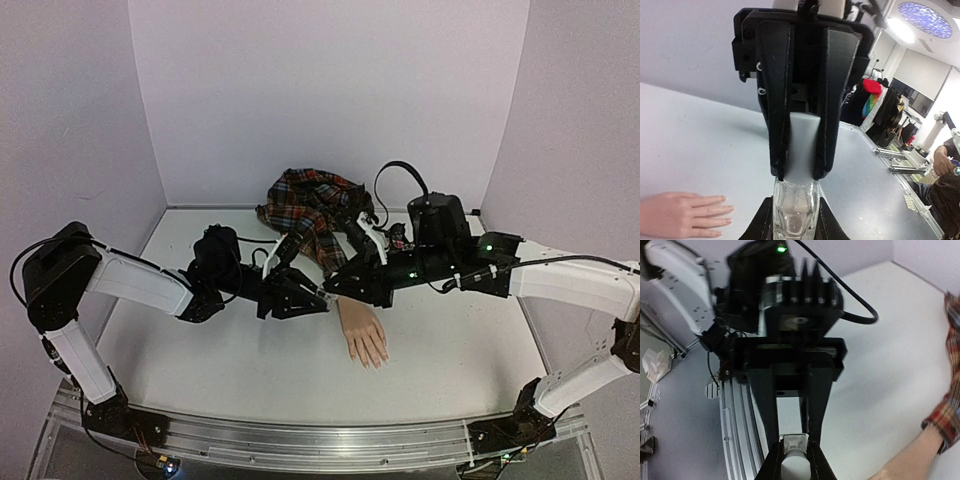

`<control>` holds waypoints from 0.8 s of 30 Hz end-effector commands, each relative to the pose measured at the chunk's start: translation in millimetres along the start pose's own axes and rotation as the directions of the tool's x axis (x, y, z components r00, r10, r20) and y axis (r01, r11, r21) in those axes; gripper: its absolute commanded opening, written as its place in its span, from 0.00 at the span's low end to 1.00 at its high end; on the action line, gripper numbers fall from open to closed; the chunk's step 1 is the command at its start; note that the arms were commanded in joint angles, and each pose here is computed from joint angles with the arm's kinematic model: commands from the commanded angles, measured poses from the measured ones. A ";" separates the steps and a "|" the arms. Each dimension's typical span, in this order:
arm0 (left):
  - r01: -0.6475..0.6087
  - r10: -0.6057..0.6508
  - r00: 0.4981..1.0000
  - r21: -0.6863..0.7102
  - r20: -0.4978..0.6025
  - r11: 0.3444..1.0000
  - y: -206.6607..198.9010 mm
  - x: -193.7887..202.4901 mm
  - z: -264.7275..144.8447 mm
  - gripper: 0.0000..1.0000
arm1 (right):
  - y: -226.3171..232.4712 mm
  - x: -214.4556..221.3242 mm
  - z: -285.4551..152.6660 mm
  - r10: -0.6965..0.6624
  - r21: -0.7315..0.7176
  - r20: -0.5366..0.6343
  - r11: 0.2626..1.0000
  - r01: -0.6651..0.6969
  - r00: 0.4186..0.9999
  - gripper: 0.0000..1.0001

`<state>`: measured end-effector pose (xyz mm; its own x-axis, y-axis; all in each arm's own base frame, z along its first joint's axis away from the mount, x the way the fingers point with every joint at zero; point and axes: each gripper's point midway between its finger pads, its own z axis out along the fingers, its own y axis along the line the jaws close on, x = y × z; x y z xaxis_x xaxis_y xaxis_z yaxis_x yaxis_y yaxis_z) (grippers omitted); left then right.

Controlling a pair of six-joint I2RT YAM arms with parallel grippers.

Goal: Paint the nails

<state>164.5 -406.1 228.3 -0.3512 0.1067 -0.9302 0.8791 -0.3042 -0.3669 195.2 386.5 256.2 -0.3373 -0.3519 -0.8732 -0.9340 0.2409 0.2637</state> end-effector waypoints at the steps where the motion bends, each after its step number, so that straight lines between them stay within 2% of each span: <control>1: -0.023 0.021 0.995 0.015 0.095 1.000 -3.6 -27.3 -19.0 0.00 | 4.7 0.3 -10.7 -0.147 -0.007 -0.013 0.989 0.147 0.989 0.00; 2: -0.030 0.037 0.994 -0.064 0.105 0.997 7.0 -29.6 -19.2 0.00 | -4.0 -4.7 -12.8 -0.121 0.052 -0.002 0.991 0.121 0.993 0.08; 3: -0.052 0.069 0.992 -0.162 0.103 0.985 19.2 -31.1 -20.1 0.00 | -14.9 -11.0 -16.3 -0.077 0.125 0.018 0.989 0.074 0.997 0.28; 4: -0.098 0.125 0.988 -0.265 0.088 0.959 29.6 -33.4 -21.2 0.00 | -28.9 -17.6 -21.9 -0.004 0.212 0.055 0.977 -0.007 0.998 0.63; 5: -0.119 0.159 0.985 -0.389 0.073 0.913 42.8 -36.6 -25.4 0.00 | -49.2 -24.2 -31.1 0.053 0.334 0.102 0.939 -0.084 0.993 0.79; 6: -0.155 0.204 0.978 -0.483 0.050 0.862 51.3 -39.5 -29.3 0.00 | -63.6 -29.5 -40.7 0.108 0.414 0.158 0.895 -0.165 0.982 0.85; 8: -0.188 0.257 0.966 -0.601 0.030 0.777 61.8 -45.2 -38.8 0.00 | -77.0 -37.5 -53.8 0.194 0.472 0.255 0.830 -0.297 0.947 0.95; 13: -0.228 0.335 0.942 -0.698 0.019 0.679 66.0 -58.0 -47.1 0.00 | -83.0 -51.4 -51.5 0.375 0.412 0.386 0.748 -0.521 0.843 0.96; 17: -0.233 0.361 0.933 -0.739 0.014 0.633 68.2 -60.1 -46.4 0.00 | -85.3 -64.0 -38.9 0.482 0.341 0.434 0.694 -0.634 0.761 0.79; 19: -0.225 0.352 0.936 -0.756 0.008 0.615 72.3 -58.7 -44.9 0.00 | -83.8 -72.4 -30.1 0.496 0.325 0.437 0.691 -0.646 0.750 0.72; 24: -0.222 0.359 0.933 -0.763 0.014 0.607 70.9 -60.4 -43.7 0.00 | -92.8 -68.0 -3.6 0.536 0.355 0.397 0.659 -0.663 0.745 0.66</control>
<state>255.0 -397.0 247.1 -0.0578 -0.0033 -0.9983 0.8874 0.4580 -0.0529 296.3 371.8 298.9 -0.6671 0.1900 -0.7204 -0.4205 0.7022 0.5745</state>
